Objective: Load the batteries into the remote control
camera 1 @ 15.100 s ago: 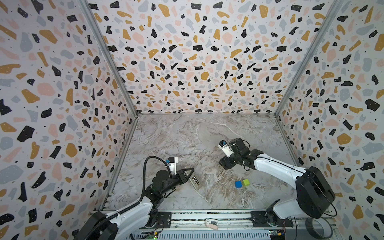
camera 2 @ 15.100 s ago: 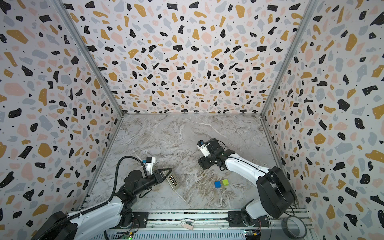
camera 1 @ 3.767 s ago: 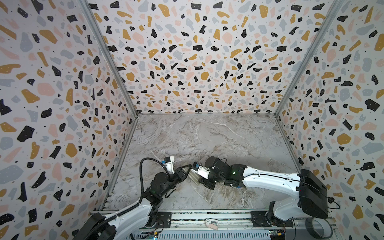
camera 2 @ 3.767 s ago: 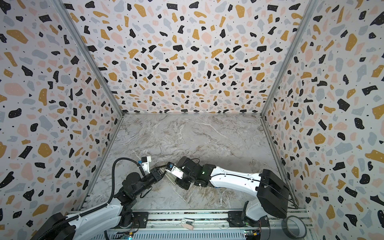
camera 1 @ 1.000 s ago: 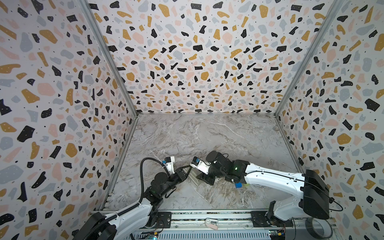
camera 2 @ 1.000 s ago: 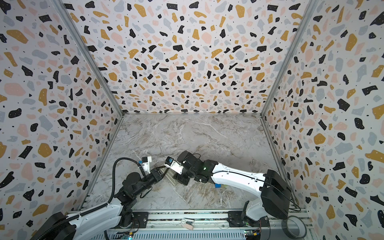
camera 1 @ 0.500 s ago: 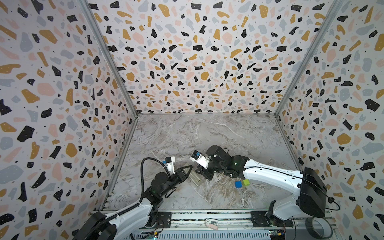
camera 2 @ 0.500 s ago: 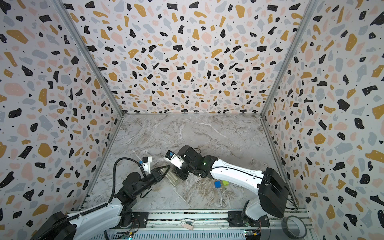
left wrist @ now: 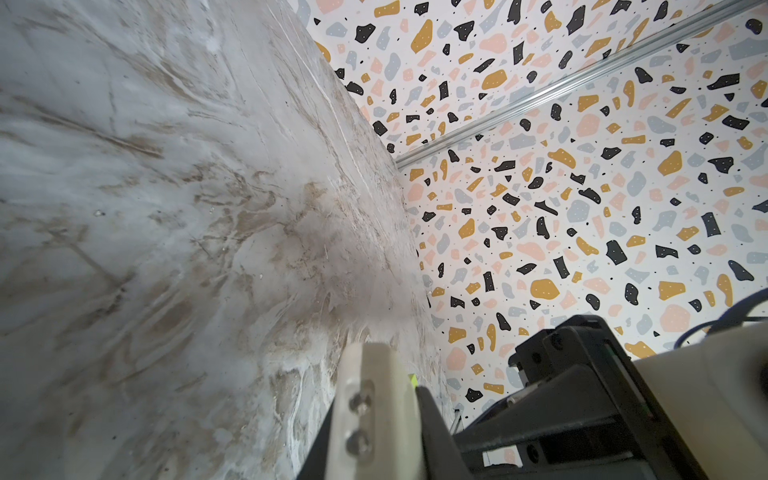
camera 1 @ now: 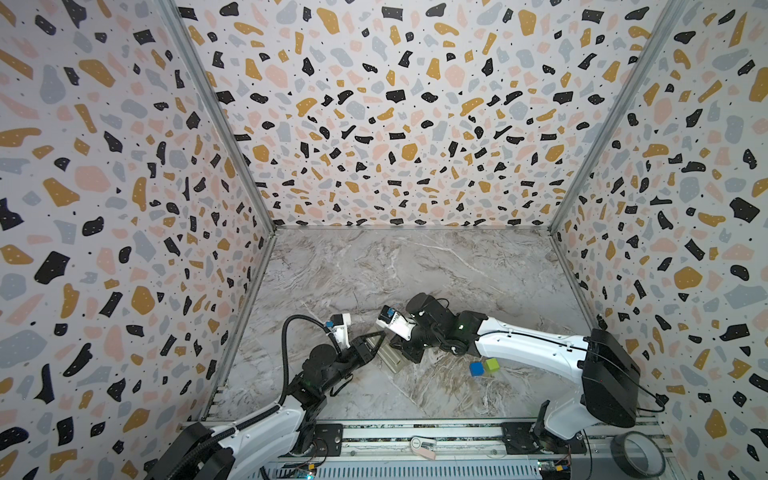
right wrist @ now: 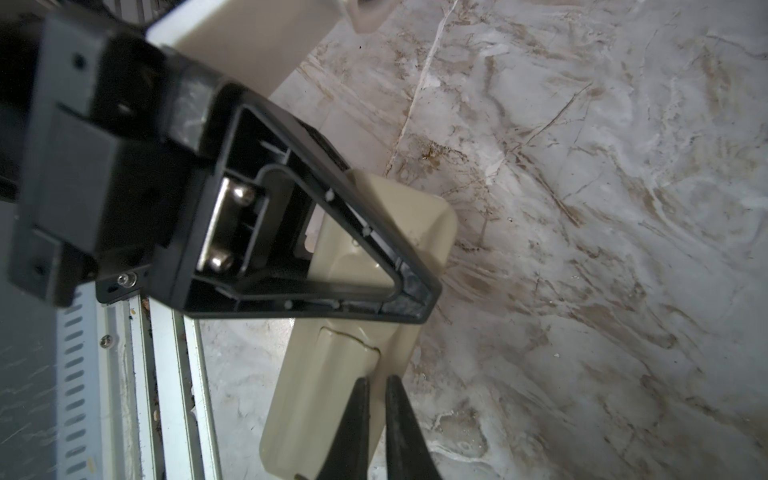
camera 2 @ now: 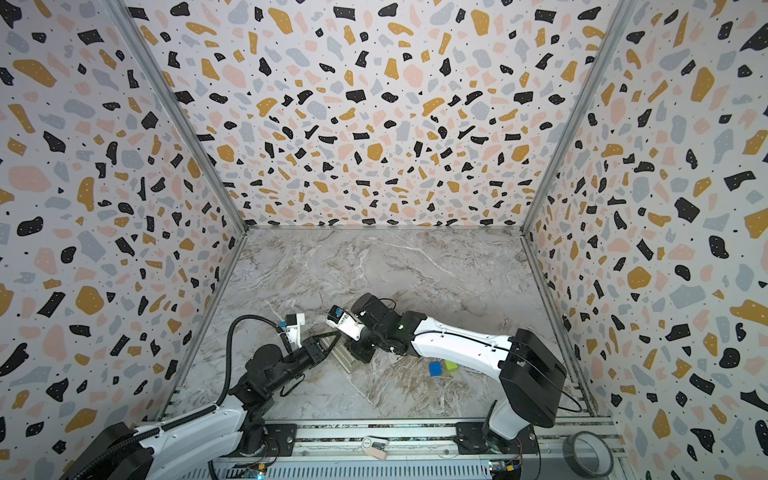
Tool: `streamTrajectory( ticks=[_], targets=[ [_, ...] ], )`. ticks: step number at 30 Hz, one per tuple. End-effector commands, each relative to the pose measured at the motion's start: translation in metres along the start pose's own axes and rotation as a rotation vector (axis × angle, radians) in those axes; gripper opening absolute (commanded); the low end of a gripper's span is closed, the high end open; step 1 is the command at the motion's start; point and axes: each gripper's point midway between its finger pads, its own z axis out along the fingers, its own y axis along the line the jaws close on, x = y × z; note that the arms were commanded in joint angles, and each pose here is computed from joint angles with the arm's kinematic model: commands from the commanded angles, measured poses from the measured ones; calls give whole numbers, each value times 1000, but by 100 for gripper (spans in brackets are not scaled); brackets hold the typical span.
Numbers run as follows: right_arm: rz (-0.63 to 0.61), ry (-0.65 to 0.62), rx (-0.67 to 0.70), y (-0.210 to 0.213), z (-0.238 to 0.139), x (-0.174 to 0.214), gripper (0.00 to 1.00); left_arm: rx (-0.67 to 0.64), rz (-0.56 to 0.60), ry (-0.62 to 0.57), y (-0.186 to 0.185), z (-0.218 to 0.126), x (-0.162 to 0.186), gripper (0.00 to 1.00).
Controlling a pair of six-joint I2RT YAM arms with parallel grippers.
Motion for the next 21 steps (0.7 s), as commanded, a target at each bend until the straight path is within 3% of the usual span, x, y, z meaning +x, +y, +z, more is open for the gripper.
streamTrajectory(
  ticks=[1, 21],
  targets=[
    [-15, -36, 0, 1, -6, -16, 12, 82, 32, -21, -20, -1, -5, 0],
    [-24, -15, -18, 6, 6, -10, 11, 91, 32, -18, -22, -1, -5, 0]
  ],
)
